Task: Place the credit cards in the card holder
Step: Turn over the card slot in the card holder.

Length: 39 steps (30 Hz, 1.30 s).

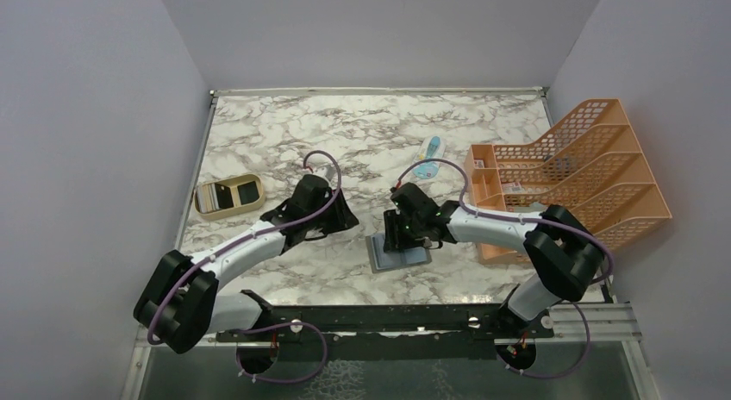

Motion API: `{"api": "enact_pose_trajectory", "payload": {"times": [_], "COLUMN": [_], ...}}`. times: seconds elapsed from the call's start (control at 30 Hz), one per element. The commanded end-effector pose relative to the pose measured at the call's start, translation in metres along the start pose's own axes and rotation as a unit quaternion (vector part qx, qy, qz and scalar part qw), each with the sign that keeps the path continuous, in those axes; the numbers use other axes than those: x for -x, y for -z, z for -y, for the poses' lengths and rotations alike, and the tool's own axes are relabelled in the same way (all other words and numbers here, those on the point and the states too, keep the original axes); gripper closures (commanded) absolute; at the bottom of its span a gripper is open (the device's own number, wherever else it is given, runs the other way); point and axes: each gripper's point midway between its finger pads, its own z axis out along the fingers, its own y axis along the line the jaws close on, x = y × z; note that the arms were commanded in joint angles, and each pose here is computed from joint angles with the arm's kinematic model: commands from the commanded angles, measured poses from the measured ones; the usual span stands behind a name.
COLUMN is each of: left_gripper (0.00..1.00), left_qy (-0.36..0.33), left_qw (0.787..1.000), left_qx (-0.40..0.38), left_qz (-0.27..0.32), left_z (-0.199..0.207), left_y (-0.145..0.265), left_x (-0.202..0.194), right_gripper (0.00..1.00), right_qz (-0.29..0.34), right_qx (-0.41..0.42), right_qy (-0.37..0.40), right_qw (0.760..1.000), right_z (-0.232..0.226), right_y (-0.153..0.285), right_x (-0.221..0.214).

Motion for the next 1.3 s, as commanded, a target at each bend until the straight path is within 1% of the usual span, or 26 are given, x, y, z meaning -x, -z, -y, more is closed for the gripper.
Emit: {"api": "enact_pose_trajectory", "payload": {"times": [0.0, 0.1, 0.23, 0.33, 0.47, 0.53, 0.67, 0.8, 0.87, 0.97, 1.1, 1.17, 1.27], "left_gripper": [0.62, 0.62, 0.67, 0.70, 0.79, 0.83, 0.93, 0.94, 0.91, 0.81, 0.68, 0.65, 0.64], "left_qy": [0.013, 0.016, 0.005, -0.001, -0.008, -0.014, -0.023, -0.023, -0.021, -0.016, -0.034, -0.056, -0.085], "left_qw": [0.997, 0.995, 0.993, 0.993, 0.993, 0.993, 0.994, 0.995, 0.996, 0.997, 0.998, 0.998, 0.994], "left_qx": [-0.068, -0.088, -0.093, -0.082, -0.057, -0.050, -0.032, -0.025, -0.024, -0.027, -0.013, 0.015, 0.063], "left_qz": [-0.029, -0.052, -0.078, -0.090, -0.106, -0.106, -0.100, -0.089, -0.083, -0.074, -0.048, -0.025, -0.003], "left_z": [0.029, 0.039, 0.045, 0.040, 0.028, 0.025, 0.021, 0.021, 0.023, 0.029, 0.036, 0.033, 0.020], "left_y": [-0.008, -0.016, -0.029, -0.040, -0.050, -0.053, -0.054, -0.051, -0.048, -0.045, -0.037, -0.032, -0.020], "left_x": [-0.022, -0.041, -0.063, -0.074, -0.085, -0.087, -0.084, -0.079, -0.075, -0.069, -0.047, -0.029, 0.002], "right_gripper": [0.54, 0.52, 0.48, 0.47, 0.48, 0.49, 0.53, 0.56, 0.56, 0.55, 0.51, 0.50, 0.50], "right_qz": [-0.019, -0.021, -0.012, -0.002, 0.001, 0.000, 0.008, 0.033, 0.053, 0.086, 0.127, 0.144, 0.151], "right_qx": [-0.094, -0.097, -0.056, -0.028, -0.016, -0.007, 0.035, 0.050, 0.059, 0.068, 0.049, 0.046, 0.049], "right_qy": [0.010, 0.011, 0.003, -0.002, -0.008, -0.008, -0.007, -0.007, -0.002, 0.003, 0.007, 0.011, 0.016], "right_qw": [0.995, 0.995, 0.998, 1.000, 1.000, 1.000, 0.999, 0.998, 0.997, 0.994, 0.991, 0.988, 0.987], "right_z": [0.030, 0.026, 0.010, -0.001, -0.004, -0.007, -0.021, -0.026, -0.030, -0.033, -0.025, -0.023, -0.021], "right_y": [-0.012, -0.012, -0.005, 0.000, -0.001, -0.002, -0.002, 0.007, 0.018, 0.036, 0.059, 0.068, 0.076], "right_x": [-0.017, -0.018, -0.015, -0.011, -0.012, -0.013, -0.011, -0.003, 0.004, 0.014, 0.026, 0.029, 0.028]}}
